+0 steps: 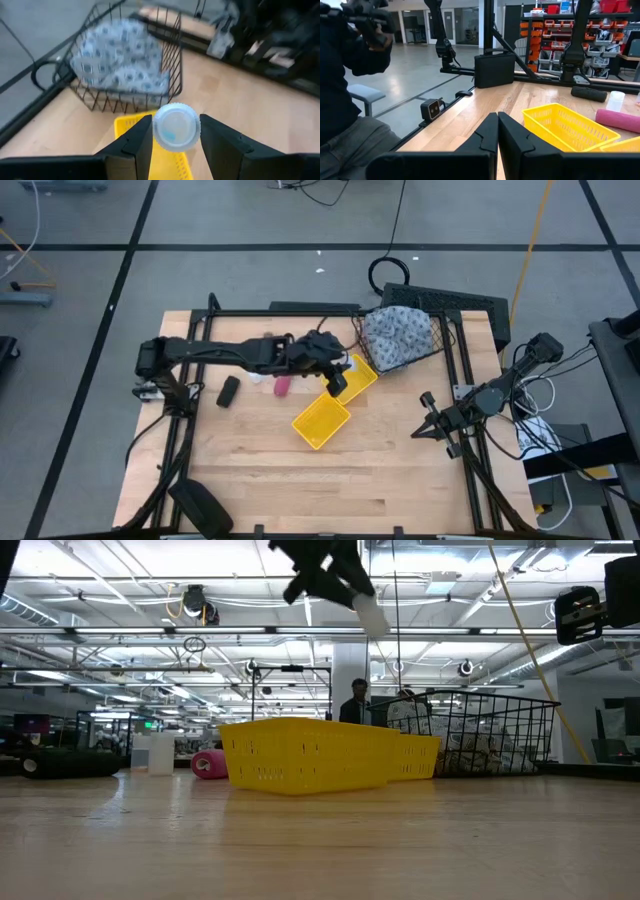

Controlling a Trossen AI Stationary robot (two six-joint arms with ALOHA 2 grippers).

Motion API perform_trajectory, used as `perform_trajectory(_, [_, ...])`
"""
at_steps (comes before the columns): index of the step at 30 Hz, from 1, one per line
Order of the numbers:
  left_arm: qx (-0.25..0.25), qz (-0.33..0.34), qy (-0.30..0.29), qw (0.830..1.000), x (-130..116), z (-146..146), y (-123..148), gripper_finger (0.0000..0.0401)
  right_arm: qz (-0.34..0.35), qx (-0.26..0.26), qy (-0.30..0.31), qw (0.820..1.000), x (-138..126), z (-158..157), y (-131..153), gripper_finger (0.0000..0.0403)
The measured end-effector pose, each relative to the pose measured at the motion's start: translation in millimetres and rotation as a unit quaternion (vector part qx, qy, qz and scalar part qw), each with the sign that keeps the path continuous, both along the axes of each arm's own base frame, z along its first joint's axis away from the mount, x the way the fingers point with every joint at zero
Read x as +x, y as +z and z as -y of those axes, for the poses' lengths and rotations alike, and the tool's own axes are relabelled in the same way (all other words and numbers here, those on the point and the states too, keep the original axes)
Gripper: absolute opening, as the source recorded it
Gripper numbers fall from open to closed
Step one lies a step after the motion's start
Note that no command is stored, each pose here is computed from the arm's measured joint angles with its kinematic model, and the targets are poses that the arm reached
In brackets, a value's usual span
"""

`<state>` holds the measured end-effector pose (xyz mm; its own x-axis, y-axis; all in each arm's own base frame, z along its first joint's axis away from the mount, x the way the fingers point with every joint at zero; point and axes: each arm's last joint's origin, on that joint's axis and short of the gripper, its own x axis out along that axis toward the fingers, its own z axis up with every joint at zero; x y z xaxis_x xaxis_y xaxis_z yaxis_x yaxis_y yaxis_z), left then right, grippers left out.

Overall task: Pick & place medical supplies in basket/bin
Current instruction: Put the top right white pill bottle into the top yellow basket

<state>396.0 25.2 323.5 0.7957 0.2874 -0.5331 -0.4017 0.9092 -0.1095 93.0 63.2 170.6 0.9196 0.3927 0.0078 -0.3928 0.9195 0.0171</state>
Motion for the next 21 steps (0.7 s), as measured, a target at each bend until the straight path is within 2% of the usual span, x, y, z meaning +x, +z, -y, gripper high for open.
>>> perform_trajectory(6, [-0.003, -0.034, 0.004, 0.999, 14, -3, -27, 0.0154, 0.0, 0.0, 0.0, 1.0, 0, 0, 0, 0.0])
perform_trajectory(12, [-0.013, -0.069, 0.033, 0.997, 27, -17, -57, 0.0154, 0.0, 0.0, 0.0, 1.0, 0, 0, 0, 0.0])
perform_trajectory(21, [-0.062, -0.091, 0.063, 0.992, 38, -41, -92, 0.0154, 0.0, 0.0, 0.0, 1.0, 0, 0, 0, 0.0])
